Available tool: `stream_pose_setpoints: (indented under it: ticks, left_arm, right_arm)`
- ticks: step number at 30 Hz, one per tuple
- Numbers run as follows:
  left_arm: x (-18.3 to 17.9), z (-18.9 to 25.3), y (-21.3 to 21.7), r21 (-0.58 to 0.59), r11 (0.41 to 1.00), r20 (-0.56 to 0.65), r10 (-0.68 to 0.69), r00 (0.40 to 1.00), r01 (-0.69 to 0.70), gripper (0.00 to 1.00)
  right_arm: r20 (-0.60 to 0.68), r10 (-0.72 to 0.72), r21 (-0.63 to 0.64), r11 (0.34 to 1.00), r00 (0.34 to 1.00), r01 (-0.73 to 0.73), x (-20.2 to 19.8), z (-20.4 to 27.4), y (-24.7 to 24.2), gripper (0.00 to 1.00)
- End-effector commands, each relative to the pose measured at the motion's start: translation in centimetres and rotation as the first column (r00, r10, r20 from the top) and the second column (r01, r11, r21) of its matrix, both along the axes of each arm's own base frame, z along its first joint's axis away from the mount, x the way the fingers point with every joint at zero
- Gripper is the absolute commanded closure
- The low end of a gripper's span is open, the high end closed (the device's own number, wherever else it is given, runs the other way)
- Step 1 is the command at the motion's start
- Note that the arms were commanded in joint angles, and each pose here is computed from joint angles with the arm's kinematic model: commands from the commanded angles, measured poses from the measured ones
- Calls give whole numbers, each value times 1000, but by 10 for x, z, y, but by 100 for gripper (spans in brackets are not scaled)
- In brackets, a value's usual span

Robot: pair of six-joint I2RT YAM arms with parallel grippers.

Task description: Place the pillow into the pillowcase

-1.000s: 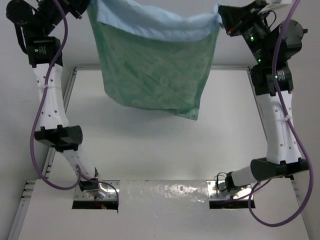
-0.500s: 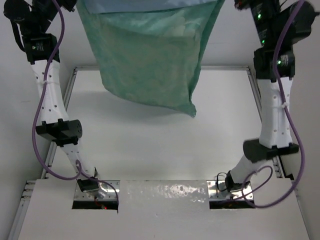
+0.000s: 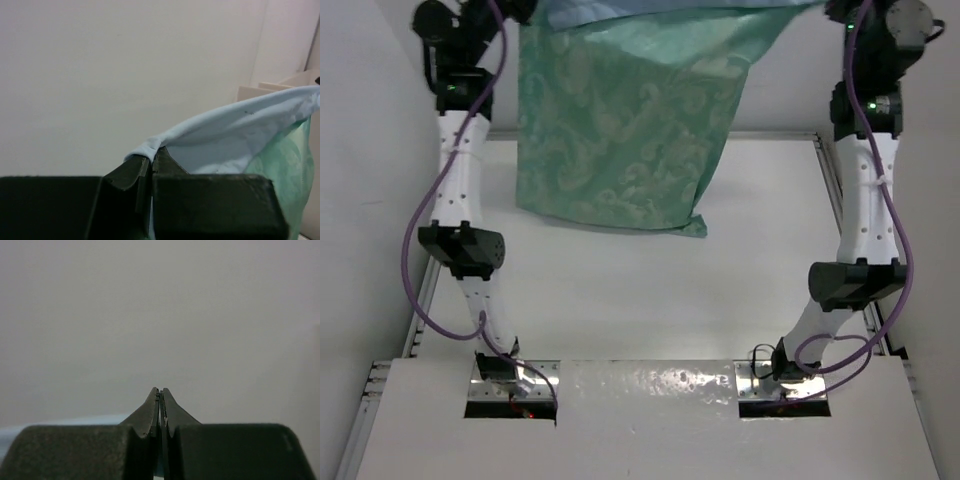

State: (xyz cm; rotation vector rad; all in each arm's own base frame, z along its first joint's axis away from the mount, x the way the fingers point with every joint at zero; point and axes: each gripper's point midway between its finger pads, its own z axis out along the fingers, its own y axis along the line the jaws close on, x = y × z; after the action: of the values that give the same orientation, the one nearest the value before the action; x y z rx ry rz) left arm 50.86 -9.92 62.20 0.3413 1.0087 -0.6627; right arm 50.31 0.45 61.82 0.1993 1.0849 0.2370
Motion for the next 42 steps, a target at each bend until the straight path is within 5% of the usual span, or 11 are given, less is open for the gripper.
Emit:
stream_pose_setpoints:
  ticks: [1, 6, 10, 15, 18, 19, 20, 22, 27, 35, 42]
  left_arm:
    - [10, 10, -58, -32, 999, 144, -16, 989, 21, 100]
    - [-22, 44, -104, -107, 991, 307, -49, 951, 85, 100]
    - [-30, 45, -106, -73, 991, 280, -88, 956, 112, 100]
    - [-37, 32, -95, 41, 992, 179, -128, 975, 122, 100]
    - [-68, 20, -108, 133, 970, 125, -222, 967, 205, 100]
    - [-80, 22, -112, 151, 960, 128, -255, 958, 235, 100]
    - [-88, 26, -112, 158, 957, 134, -266, 955, 244, 100]
    - [-105, 48, -103, 141, 967, 169, -235, 957, 213, 100]
    - [-143, 76, -92, 185, 966, 260, -227, 939, 182, 100]
    - [-157, 43, -122, 225, 910, 124, -380, 917, 347, 100]
    - [-152, 43, -127, 190, 908, 114, -398, 910, 373, 100]
  right_arm:
    - [297, -416, 110, 909, 860, 402, -107, 104, -111, 100]
    - [407, -494, 65, 854, 768, 515, -182, 145, -115, 100]
    - [451, -257, -43, 950, 855, 309, -204, 150, -65, 100]
    - [175, 102, -118, 990, 979, -82, -141, 77, -6, 100]
    - [-60, 322, -91, 941, 945, -326, -86, -9, 57, 71]
    - [-164, 354, -92, 924, 921, -372, -75, -39, 78, 47]
    - [-217, 379, -114, 905, 899, -409, -67, -56, 93, 38]
    - [-321, 437, -76, 872, 840, -483, -48, -94, 122, 26]
    - [-340, 568, 16, 800, 749, -600, -44, -112, 180, 1]
    - [-129, 564, -371, 735, 816, -567, -92, -49, 241, 1]
    - [-85, 708, -525, 567, 702, -635, -146, -44, 302, 1]
